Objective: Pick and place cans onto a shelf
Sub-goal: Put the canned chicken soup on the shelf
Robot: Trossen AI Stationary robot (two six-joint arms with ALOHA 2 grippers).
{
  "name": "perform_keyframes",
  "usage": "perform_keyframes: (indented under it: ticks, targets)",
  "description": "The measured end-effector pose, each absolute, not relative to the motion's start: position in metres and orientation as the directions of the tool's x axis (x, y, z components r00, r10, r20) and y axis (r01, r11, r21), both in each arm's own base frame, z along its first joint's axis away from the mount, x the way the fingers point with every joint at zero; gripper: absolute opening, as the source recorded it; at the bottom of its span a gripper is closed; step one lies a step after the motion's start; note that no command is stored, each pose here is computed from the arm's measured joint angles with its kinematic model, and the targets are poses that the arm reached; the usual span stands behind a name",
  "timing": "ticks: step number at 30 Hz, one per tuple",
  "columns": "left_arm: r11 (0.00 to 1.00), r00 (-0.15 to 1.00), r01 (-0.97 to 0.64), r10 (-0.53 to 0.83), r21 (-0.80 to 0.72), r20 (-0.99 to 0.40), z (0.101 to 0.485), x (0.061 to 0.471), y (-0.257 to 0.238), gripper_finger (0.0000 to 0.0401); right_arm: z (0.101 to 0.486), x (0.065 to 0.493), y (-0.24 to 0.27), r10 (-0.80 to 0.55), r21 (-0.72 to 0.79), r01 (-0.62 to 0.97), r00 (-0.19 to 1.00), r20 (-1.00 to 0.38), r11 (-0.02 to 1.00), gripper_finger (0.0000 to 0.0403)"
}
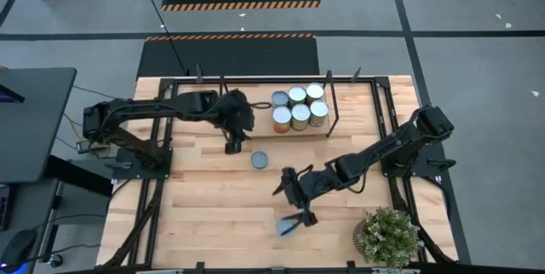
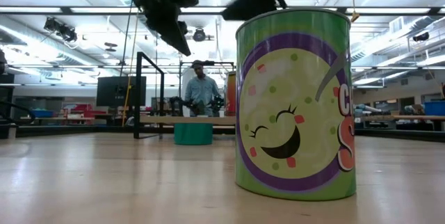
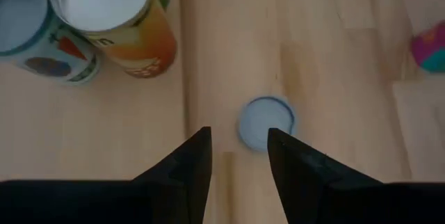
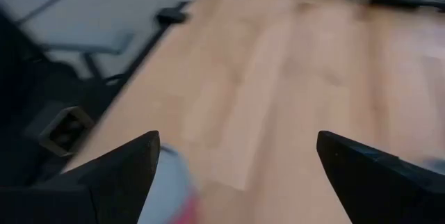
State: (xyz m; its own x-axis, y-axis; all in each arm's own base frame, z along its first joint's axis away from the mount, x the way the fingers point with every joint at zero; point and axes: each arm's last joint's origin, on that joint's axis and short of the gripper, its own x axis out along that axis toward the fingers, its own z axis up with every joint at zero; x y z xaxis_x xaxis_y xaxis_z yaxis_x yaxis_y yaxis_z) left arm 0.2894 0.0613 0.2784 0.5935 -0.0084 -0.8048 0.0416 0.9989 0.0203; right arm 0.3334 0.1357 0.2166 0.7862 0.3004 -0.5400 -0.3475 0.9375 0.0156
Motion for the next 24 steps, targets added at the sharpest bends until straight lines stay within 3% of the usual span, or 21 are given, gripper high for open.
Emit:
perform_keyframes:
  ticks: [9, 24]
  targets:
    - [0.999, 0.595, 0.032, -0.038, -0.023, -0.803, 0.282, 0.272, 0.037, 0.0146, 0.203, 0.348, 0.17, 0.433, -0.044, -0.576, 0.661, -0.613, 0.816, 0.0396]
    - [0.996, 0.627, 0.004, -0.076, -0.094, -0.775, 0.29, 0.271, 0.017, 0.0146, 0.185, 0.343, 0.2, 0.346, -0.133, -0.561, 0.661, -0.666, 0.817, 0.0398]
